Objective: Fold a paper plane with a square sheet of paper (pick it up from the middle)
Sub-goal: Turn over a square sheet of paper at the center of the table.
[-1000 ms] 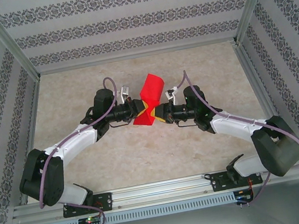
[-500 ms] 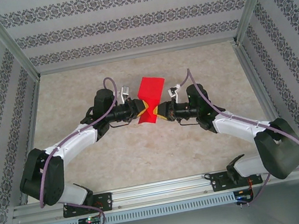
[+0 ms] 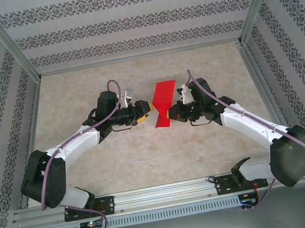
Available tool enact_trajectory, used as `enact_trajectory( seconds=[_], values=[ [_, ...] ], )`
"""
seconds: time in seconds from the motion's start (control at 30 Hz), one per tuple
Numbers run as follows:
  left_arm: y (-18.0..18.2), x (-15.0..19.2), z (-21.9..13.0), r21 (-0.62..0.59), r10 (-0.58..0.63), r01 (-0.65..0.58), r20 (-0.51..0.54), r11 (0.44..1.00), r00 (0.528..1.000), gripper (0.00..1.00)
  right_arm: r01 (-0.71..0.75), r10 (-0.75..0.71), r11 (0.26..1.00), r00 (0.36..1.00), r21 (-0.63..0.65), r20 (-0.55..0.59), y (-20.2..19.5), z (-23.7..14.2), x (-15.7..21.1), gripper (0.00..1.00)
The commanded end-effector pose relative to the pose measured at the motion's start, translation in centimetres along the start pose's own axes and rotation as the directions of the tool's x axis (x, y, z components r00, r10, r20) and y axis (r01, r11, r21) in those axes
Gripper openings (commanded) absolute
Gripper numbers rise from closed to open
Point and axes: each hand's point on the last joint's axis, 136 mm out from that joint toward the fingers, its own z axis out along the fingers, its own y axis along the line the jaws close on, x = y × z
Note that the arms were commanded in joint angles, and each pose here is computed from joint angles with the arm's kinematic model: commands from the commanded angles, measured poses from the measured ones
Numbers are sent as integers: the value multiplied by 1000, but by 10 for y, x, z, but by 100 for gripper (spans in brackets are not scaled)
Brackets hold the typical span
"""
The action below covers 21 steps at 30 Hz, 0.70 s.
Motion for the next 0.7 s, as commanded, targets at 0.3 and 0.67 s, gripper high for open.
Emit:
enact_trajectory(
  seconds=[0.3,0.67],
  values=[
    [-9,-2,-43,-54,86,-85,19,995,996,80,333,-220,525,942,783,-252,-99,-74,5,1],
    [13,13,-84,-150,58,-55,14,987,998,84,529,-270,213,840,821,-471,-82,-28,-1,4]
  ],
)
